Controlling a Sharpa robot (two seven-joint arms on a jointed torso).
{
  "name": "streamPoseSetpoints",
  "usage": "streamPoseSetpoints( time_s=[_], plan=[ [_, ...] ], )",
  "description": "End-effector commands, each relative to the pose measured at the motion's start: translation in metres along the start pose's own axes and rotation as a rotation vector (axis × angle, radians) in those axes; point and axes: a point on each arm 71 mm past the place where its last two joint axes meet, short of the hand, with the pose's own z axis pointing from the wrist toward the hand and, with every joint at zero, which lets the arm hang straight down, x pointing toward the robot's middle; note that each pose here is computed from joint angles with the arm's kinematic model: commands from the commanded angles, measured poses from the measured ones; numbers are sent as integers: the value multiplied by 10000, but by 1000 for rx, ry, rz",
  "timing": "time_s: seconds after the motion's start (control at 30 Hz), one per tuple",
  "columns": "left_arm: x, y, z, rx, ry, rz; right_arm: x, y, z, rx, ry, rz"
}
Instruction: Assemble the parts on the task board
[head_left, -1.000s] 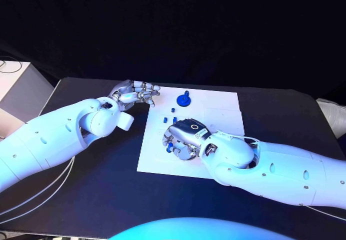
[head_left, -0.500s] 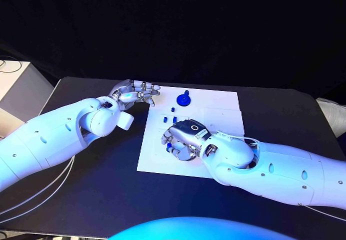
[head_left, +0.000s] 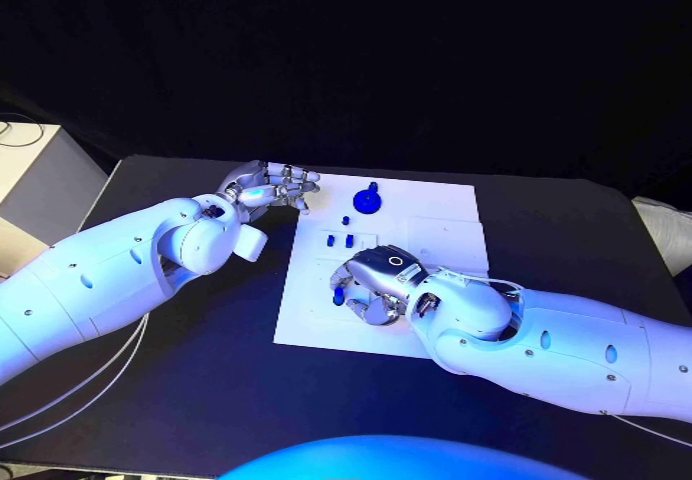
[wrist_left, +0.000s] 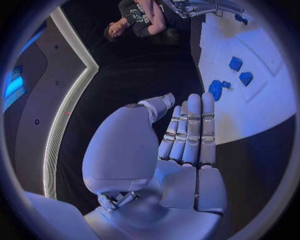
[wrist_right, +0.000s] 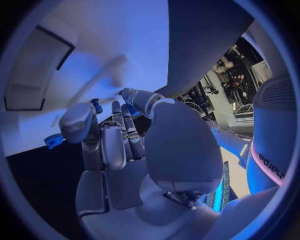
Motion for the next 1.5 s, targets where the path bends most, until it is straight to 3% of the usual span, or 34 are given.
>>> streamPoseSetpoints(
  time_s=[0.03, 0.43, 0.67, 0.9, 1.07, 1.23, 1.5],
  plan=[
    [20, -8, 2, 6, 19, -3, -2, -9, -10, 3, -4, -5],
    [19, -3, 3, 1, 20, -2, -59, -22, -68, -5, -73, 13],
    [18, 0, 4, -1, 20, -2, -171, -61, -166, -11, -160, 63],
    [13, 2, 5, -1, 17, -2, -435, -262, -344, 14, -276, 218],
    [7, 5, 5, 0, 14, -2, -658, -587, -542, 137, -283, 376],
    [6, 22, 1, -2, 12, -3, -755, -887, -762, 297, -216, 465],
    [10, 93, -30, -13, 8, -8, -726, -1196, -1124, 519, -71, 556]
  ],
)
